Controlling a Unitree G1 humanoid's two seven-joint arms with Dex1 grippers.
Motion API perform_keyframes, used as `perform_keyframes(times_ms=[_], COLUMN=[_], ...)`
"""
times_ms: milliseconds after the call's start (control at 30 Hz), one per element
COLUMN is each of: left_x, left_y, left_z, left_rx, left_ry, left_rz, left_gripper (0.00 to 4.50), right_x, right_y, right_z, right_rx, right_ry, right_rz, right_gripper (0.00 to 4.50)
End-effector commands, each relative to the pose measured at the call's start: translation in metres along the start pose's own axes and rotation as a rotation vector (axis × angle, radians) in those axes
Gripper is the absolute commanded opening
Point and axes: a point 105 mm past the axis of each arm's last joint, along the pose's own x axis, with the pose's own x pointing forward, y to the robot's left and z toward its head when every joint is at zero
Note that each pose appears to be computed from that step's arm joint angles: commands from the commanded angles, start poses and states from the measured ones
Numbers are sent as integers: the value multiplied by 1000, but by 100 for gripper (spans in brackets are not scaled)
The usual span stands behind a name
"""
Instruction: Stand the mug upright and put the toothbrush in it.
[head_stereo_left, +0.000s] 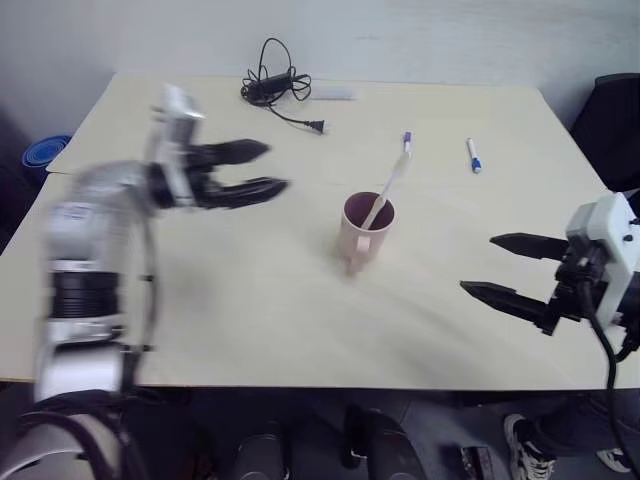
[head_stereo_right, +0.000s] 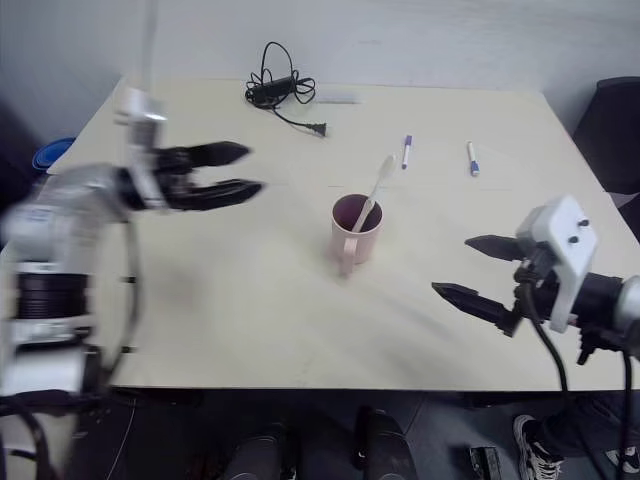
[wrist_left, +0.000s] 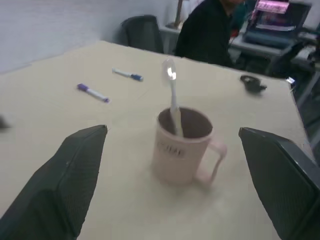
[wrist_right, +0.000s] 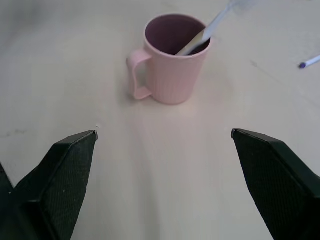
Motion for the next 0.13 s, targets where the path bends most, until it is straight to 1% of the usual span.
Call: perform_keyframes(times_ms=[33,67,133], left_x=[-22,-29,-35], left_y=[-11,-11,-12], left_z=[-11,-14,-15], left_rx=[100,116,123], left_ry=[161,202,218], left_rz=[-78,-70,-67], left_gripper=[449,449,449], right_x=[-11,-12,-12], right_y=[-13,-16,-21], right_z=[10,9,7], right_rx=[-45,-36,-28], right_ry=[-25,-30,-33], right_rz=[-13,-16,-18], right_gripper=[450,450,450])
